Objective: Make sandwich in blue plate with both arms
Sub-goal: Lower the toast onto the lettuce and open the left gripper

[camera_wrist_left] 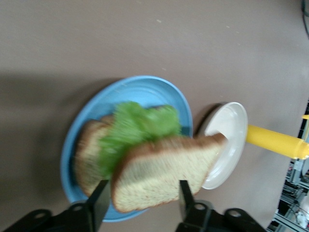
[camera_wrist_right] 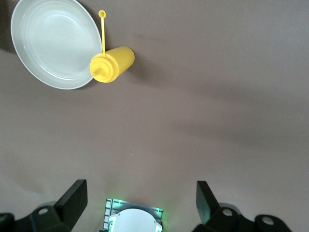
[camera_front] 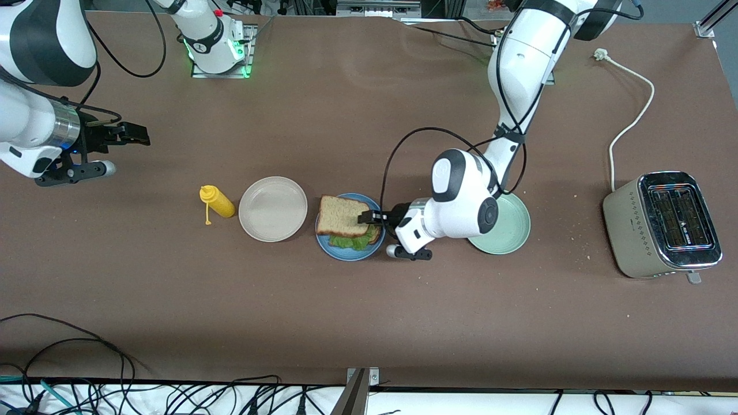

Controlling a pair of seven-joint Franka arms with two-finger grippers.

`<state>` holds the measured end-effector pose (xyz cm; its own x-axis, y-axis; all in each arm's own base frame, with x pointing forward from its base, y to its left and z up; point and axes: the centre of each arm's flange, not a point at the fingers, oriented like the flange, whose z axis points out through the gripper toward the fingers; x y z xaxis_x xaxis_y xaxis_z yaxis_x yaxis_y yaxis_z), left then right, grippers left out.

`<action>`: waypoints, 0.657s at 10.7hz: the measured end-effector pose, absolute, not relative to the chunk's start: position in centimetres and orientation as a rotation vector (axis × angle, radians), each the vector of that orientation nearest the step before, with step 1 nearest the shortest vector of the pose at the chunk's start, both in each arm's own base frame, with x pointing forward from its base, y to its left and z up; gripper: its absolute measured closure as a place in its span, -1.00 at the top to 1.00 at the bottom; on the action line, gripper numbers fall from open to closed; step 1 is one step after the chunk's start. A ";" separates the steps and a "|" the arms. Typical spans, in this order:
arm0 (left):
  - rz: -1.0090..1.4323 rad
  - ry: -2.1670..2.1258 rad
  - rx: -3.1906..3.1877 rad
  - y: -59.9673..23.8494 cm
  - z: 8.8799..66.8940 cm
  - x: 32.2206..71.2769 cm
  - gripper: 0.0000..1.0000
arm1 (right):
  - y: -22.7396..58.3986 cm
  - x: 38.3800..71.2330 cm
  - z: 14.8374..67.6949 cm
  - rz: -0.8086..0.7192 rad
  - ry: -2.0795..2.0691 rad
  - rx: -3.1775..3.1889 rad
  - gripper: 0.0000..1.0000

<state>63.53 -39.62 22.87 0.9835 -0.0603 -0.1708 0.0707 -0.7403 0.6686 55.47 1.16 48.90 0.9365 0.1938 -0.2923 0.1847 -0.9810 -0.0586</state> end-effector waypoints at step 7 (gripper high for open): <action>-0.187 -0.098 2.424 -29.9 23.6 67.5 1.00 | 4.5 55.5 47.1 0.540 -0.384 -3.034 1.00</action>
